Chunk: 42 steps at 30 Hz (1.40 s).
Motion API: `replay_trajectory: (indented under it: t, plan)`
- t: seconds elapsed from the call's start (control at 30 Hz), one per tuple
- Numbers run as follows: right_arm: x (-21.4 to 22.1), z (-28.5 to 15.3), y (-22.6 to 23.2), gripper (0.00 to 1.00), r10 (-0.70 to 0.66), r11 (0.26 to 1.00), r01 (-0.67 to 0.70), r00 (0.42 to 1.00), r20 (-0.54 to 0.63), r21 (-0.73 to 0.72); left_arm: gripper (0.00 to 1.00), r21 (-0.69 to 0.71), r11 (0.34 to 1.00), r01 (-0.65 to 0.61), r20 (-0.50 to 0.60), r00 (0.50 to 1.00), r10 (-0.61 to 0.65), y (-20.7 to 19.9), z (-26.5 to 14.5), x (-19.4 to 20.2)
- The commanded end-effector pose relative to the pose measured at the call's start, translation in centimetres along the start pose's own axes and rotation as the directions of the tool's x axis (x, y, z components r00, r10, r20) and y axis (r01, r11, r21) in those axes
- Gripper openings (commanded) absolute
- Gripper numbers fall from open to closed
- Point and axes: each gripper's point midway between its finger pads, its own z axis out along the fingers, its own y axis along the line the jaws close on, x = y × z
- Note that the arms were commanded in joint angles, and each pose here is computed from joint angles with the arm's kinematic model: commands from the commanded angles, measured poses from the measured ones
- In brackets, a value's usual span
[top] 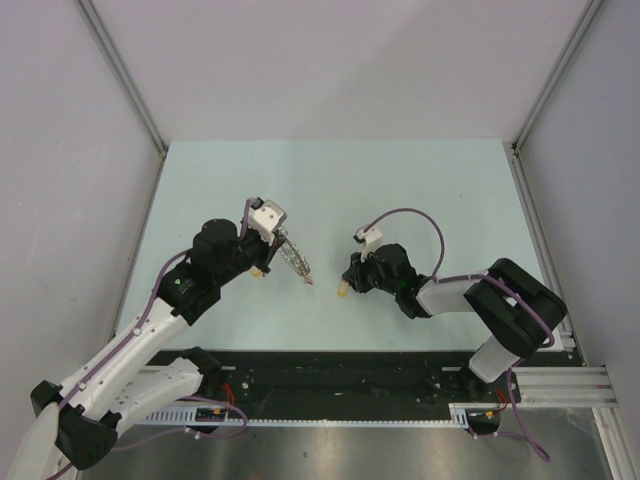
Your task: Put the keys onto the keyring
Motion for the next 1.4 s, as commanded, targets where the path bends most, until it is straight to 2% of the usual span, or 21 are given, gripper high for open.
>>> replay_trajectory:
  t: [0.0,0.6,0.93,1.37]
  plan:
    - [-0.3,0.6,-0.2,0.22,0.012,1.0,-0.012,1.0,0.006,0.025,0.0,-0.026,1.0,-0.011,0.101,0.995,0.014,0.7,-0.2,-2.7]
    - [0.3,1.4,-0.1,0.22,0.011,1.0,-0.01,1.0,-0.025,0.013,0.0,-0.025,1.0,-0.013,0.101,0.995,0.016,0.7,-0.2,-2.7]
    - [0.3,1.5,-0.1,0.13,0.009,1.0,-0.008,1.0,-0.027,0.016,0.0,-0.025,1.0,-0.013,0.102,0.995,0.016,0.7,-0.3,-2.7]
    - [0.5,1.8,0.0,0.14,0.004,1.0,-0.004,0.999,-0.036,0.016,0.01,-0.027,1.0,-0.014,0.102,0.995,0.017,0.7,-0.3,-2.7]
